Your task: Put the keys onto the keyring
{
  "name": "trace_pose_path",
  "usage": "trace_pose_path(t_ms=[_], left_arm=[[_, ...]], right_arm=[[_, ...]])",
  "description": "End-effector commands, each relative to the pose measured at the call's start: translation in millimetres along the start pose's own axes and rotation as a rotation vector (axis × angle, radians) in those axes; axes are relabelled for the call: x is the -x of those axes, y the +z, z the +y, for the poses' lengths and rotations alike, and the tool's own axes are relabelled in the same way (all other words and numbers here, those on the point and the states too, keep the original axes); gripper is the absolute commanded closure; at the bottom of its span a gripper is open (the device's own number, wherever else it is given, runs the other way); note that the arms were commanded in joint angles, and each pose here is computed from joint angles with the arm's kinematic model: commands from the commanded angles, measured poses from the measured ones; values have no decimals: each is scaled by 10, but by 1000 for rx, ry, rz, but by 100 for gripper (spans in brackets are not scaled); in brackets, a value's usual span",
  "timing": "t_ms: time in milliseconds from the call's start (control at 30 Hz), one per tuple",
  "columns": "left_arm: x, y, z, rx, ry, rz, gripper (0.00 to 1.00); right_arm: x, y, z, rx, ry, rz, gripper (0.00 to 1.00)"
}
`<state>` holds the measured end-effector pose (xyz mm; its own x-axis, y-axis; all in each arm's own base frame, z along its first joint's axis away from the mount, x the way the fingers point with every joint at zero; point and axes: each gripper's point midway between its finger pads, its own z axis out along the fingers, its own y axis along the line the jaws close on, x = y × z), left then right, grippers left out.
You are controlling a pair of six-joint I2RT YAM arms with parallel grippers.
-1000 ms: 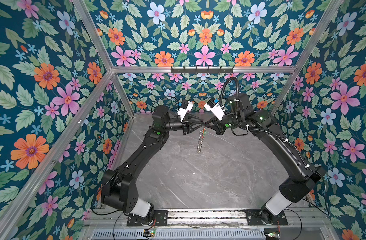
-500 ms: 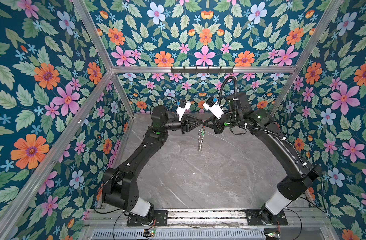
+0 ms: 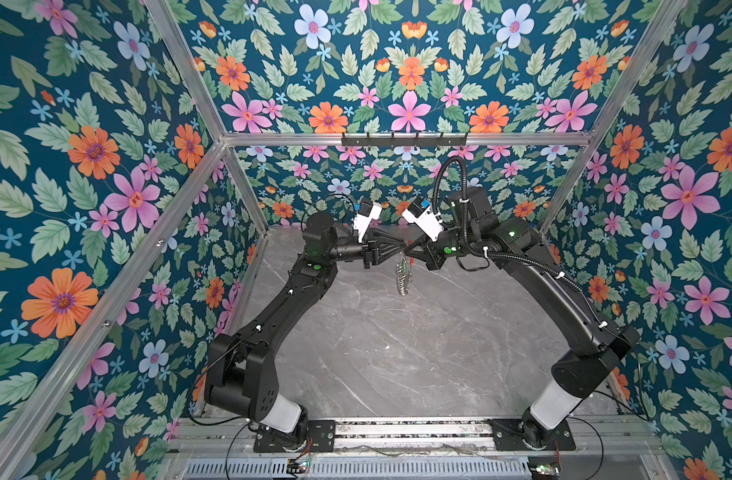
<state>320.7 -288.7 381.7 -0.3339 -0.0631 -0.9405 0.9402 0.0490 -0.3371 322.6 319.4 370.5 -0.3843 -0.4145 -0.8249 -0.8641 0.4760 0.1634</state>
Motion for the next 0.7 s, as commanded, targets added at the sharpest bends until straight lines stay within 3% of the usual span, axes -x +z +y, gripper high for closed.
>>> trace_pose_path(t_ms=[0, 667], left_arm=[[60, -60, 34, 30, 11, -17, 65], [7, -93, -90, -33, 19, -15, 71]], right_arm=[[114, -54, 18, -6, -41, -51, 100], [170, -83, 66, 16, -31, -66, 100]])
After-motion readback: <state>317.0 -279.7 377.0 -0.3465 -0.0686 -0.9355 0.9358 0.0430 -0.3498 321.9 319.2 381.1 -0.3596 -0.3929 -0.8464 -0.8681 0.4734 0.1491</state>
